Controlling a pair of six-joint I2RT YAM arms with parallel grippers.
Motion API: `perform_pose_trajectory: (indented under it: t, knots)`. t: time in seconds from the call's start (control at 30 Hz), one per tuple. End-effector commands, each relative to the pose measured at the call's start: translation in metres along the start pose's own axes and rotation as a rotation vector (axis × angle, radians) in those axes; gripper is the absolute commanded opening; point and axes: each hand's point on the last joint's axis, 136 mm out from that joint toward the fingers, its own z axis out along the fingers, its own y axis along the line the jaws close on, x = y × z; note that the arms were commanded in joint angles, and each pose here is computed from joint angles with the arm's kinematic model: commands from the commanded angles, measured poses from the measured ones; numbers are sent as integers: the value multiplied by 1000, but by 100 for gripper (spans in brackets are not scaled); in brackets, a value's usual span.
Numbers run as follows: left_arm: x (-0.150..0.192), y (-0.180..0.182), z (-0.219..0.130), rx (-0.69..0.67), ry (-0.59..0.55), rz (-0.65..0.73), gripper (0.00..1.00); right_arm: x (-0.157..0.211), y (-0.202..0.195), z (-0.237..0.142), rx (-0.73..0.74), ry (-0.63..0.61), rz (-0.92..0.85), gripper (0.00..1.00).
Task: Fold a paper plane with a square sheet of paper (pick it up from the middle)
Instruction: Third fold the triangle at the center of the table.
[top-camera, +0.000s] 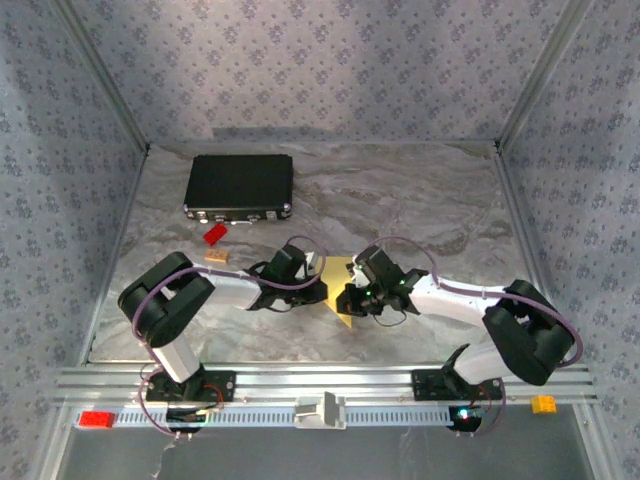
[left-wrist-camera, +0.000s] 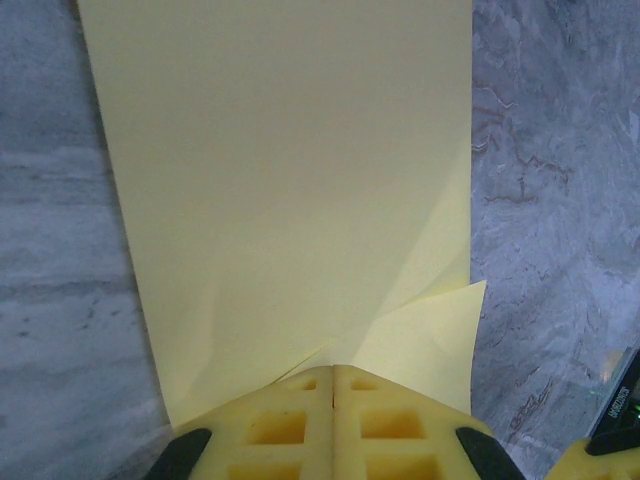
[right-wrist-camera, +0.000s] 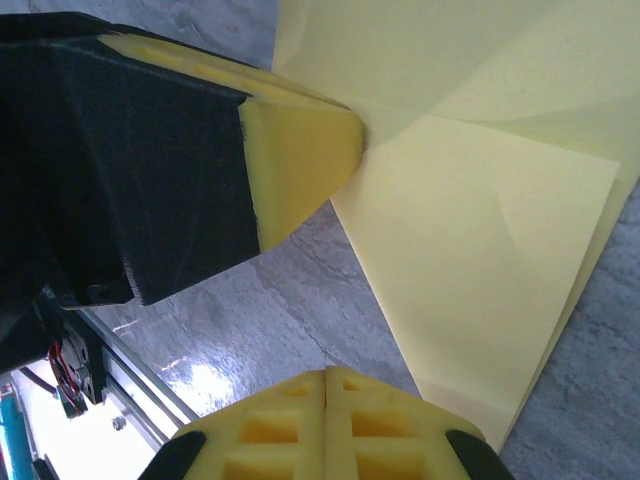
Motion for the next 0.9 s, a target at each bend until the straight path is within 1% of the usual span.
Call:
perform_pose_trajectory:
  t: [0.0, 0.3, 0.43, 0.53, 0.6, 0.67, 0.73, 0.8, 0.87]
  knots:
    - [16, 36, 8, -108, 31, -43, 0, -4, 5, -2, -21, -17, -1, 0]
    - [14, 35, 8, -110, 30, -43, 0, -9, 10, 8, -50, 0, 2, 0]
    - [15, 34, 8, -109, 33, -40, 0, -8, -5, 17, -6, 20, 27, 0]
    - [14, 33, 9, -106, 35, -38, 0, 3, -27, 22, 51, 38, 54, 0]
    - [11, 29, 8, -97, 29, -30, 0, 15, -44, 24, 92, 56, 82, 0]
    - [7, 24, 6, -87, 25, -21, 0, 24, -52, 25, 90, 69, 103, 0]
    - [-1, 13, 2, -63, 11, -10, 0, 28, -55, 25, 81, 67, 119, 0]
    - [-12, -2, -6, -41, -18, 19, 3, 29, -56, 24, 85, 63, 123, 0]
    - [-20, -8, -14, -52, -48, 29, 3, 27, -56, 23, 90, 57, 126, 0]
